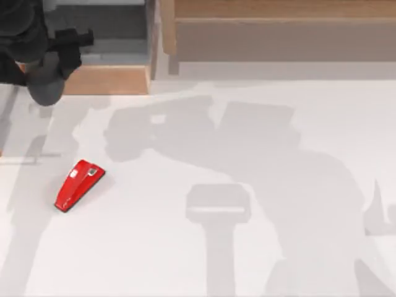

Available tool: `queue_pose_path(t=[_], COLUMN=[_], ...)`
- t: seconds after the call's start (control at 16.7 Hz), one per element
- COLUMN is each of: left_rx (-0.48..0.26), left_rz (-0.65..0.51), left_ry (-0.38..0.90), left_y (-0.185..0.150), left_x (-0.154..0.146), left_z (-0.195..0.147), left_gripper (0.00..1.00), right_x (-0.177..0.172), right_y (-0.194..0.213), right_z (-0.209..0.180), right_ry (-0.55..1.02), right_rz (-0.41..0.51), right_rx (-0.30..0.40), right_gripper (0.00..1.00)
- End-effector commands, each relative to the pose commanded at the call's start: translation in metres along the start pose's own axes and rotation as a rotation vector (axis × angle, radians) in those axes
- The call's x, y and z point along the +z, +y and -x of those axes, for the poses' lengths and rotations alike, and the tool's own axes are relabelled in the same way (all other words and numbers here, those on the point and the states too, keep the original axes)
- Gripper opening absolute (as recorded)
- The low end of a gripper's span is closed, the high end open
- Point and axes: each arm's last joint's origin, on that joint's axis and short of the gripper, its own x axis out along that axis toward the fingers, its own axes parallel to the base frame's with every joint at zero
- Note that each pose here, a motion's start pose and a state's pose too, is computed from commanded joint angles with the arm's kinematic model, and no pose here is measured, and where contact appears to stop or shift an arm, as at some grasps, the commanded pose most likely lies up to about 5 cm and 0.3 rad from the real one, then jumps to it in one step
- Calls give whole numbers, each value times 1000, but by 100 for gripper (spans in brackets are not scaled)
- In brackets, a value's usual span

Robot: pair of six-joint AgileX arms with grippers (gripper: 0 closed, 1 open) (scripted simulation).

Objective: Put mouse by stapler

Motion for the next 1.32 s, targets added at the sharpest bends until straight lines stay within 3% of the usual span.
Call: queue_pose_path(t=[0.36,0.66,1.32], left_rx=[-16,-10,-8], left_rz=[-103,-178,-192], left_ry=[114,174,184], left_y=[-74,-106,-110], left_x=[-77,-126,-134], left_z=[-30,-44,-47], left_gripper=[0,0,0], right_x=[0,0,0], right_y=[0,0,0], right_z=[0,0,0], right_ry=[0,0,0], right_rz=[0,0,0], right_rx=[0,0,0], right_gripper=[100,100,100])
